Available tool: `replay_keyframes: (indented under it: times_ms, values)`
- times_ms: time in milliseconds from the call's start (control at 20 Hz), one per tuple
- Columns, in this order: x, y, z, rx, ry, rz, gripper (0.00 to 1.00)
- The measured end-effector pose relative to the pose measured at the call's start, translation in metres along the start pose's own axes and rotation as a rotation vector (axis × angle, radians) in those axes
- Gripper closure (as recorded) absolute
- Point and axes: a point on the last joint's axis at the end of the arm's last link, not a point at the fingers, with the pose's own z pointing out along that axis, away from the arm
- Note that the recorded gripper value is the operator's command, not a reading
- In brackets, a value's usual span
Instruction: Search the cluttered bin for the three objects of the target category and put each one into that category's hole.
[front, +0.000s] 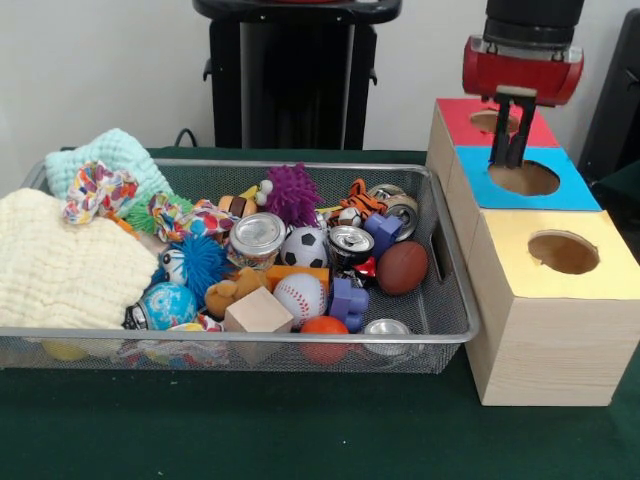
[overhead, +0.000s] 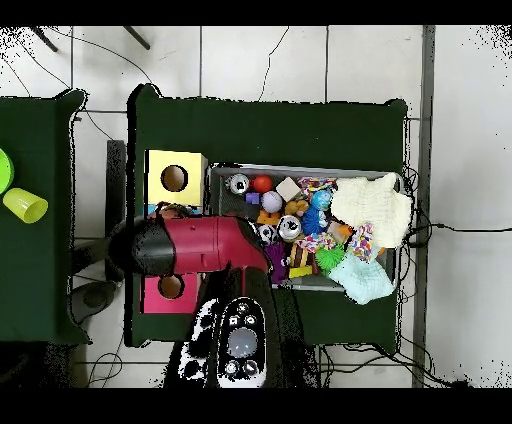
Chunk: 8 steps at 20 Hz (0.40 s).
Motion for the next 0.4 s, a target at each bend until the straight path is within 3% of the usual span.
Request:
replay_keyframes:
  times_ms: [100, 150, 250, 350, 400]
  values:
    - [-0.004, -0.008, -0.021, 0.016, 0.050, 0.021, 1.00]
    - [-0.009, -0.016, -0.045, 0.031, 0.104, 0.042, 1.00]
    - [-0.011, -0.020, -0.060, 0.040, 0.134, 0.052, 1.00]
    - [-0.020, -0.026, -0.095, 0.048, 0.179, 0.073, 1.00]
    - [-0.022, -0.027, -0.101, 0.047, 0.183, 0.077, 1.00]
